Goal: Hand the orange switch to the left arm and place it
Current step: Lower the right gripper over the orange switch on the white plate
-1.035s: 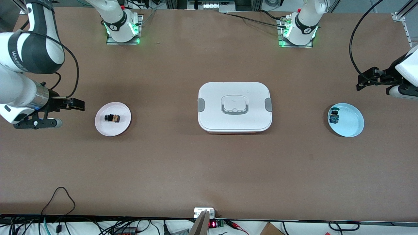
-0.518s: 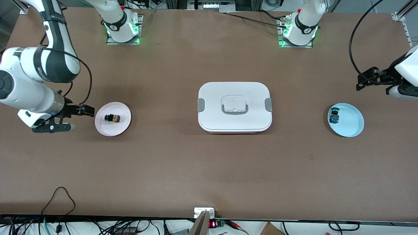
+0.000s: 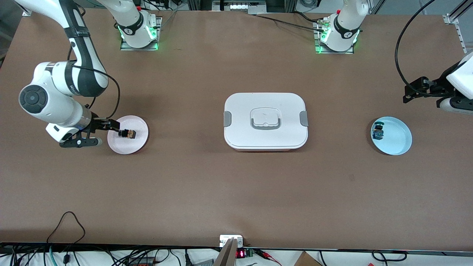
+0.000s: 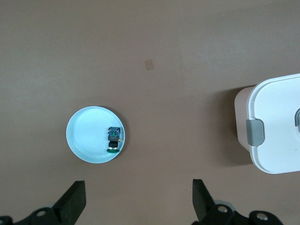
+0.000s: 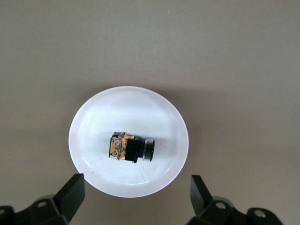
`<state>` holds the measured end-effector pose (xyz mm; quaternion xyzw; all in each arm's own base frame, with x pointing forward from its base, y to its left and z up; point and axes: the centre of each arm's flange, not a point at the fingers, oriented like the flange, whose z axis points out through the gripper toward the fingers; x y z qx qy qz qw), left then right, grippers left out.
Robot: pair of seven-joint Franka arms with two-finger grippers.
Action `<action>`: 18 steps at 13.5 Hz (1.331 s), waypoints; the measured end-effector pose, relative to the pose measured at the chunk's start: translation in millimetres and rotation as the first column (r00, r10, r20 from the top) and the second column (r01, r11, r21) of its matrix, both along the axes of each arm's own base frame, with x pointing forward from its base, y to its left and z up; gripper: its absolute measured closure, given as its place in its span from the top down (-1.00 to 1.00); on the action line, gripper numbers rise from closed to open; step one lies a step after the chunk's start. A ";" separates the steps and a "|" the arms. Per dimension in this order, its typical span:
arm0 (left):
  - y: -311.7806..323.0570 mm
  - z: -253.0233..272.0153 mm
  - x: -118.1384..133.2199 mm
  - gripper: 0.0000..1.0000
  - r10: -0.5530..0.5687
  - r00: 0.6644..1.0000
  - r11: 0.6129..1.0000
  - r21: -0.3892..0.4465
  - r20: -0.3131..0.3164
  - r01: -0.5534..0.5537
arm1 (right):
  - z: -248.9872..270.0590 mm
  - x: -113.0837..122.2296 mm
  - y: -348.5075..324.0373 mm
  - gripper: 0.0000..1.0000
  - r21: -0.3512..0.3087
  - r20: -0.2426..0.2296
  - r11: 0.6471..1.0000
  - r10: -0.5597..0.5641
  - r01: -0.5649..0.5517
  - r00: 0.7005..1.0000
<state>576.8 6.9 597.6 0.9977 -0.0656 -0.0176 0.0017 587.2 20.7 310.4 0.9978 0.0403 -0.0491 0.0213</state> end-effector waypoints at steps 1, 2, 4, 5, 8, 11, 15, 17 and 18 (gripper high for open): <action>-0.1 -0.6 0.3 1.00 0.000 1.000 1.000 0.001 -0.001 0.000 | -8.1 -2.5 0.4 1.00 -0.001 -0.011 1.000 0.001 -0.001 1.000; -0.5 -0.9 0.4 1.00 -0.001 1.000 1.000 0.001 -0.002 0.001 | -14.3 -3.4 1.4 1.00 -0.001 -0.020 1.000 0.003 -0.003 1.000; -0.8 -1.0 0.5 1.00 -0.002 1.000 1.000 0.002 -0.002 0.002 | -25.3 -3.4 4.5 1.00 -0.003 -0.031 1.000 0.007 -0.007 0.999; -0.8 -1.0 0.5 1.00 -0.002 1.000 1.000 0.002 -0.002 0.002 | -30.7 -3.3 5.5 1.00 -0.004 -0.035 1.000 0.008 -0.008 0.999; -0.7 -1.1 0.6 1.00 -0.002 1.000 1.000 0.002 -0.002 0.002 | -47.7 -3.8 6.2 1.00 -0.007 -0.053 1.000 0.005 -0.005 0.999; -0.7 -1.1 0.6 1.00 -0.002 1.000 1.000 0.003 -0.002 0.002 | -61.8 -3.1 6.3 1.00 -0.008 -0.056 1.000 0.005 -0.006 0.998; -0.7 -1.1 0.6 1.00 -0.002 1.000 1.000 0.003 -0.002 0.002 | -77.5 -2.6 6.4 1.00 -0.010 -0.058 1.000 0.004 -0.005 0.998; -0.6 -1.1 0.6 1.00 -0.002 1.000 1.000 0.003 -0.002 0.002 | -83.9 -1.9 6.5 1.00 -0.010 -0.054 1.000 0.004 -0.004 0.999; -0.6 -1.1 0.6 1.00 -0.002 1.000 1.000 0.003 -0.002 0.002 | -87.4 -1.6 6.6 1.00 -0.011 -0.052 1.000 0.002 -0.002 0.999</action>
